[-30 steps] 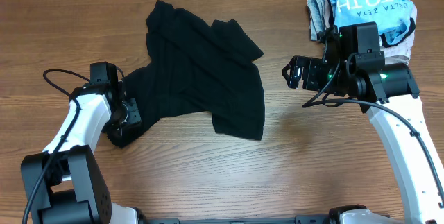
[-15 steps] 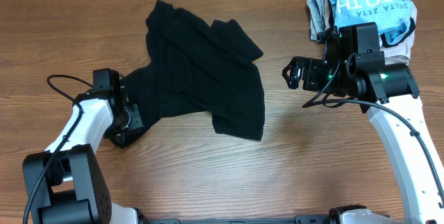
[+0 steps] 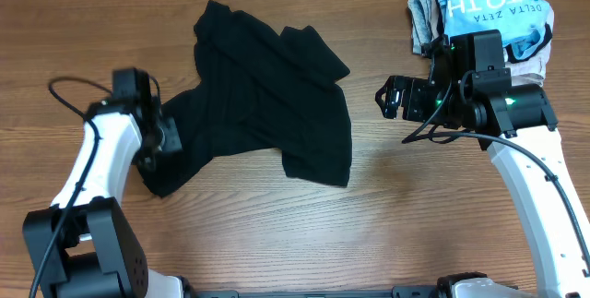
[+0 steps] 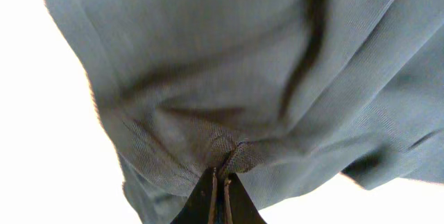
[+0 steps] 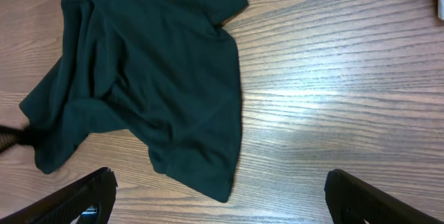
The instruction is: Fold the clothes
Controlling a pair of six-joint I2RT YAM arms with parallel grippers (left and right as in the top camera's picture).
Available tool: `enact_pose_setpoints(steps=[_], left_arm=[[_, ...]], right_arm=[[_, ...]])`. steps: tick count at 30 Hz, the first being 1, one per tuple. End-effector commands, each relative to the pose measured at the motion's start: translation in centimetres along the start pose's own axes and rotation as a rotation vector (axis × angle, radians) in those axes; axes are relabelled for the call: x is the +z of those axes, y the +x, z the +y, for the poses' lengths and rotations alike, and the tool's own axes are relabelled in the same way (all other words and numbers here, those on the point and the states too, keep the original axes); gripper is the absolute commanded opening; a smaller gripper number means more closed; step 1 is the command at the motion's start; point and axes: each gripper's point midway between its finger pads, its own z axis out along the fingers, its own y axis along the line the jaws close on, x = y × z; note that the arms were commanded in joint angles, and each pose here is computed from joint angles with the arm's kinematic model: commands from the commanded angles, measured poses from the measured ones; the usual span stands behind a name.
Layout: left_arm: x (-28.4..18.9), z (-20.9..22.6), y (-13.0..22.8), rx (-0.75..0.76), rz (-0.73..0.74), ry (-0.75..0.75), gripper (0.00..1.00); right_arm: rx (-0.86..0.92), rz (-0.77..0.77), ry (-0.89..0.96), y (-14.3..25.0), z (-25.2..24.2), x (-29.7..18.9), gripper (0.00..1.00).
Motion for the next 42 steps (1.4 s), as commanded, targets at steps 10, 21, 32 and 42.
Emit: enact_pose_setpoints(steps=[10,21,32,42], left_arm=[[-6.5,8.3,-14.2,-0.163,-0.515,-0.140,0.04],[-4.7,11.5,-15.7,-0.265,-0.534,-0.070,1.00],[-5.1,2.7,-5.9,-0.152,-0.072,0.268,0.90],[1.4,2.5,-1.4,-0.128,0.010,0.190,0.86]], right_arm=[[-0.012,-0.036,0.035,-1.0,-0.3,-0.4,0.99],[-0.014,-0.043,0.038,-1.1,-0.4,-0.4,0.99],[-0.014,-0.042,0.038,-1.1,-0.4,-0.4,1.00],[-0.014,-0.043,0.038,-1.1,-0.4,-0.4,1.00]])
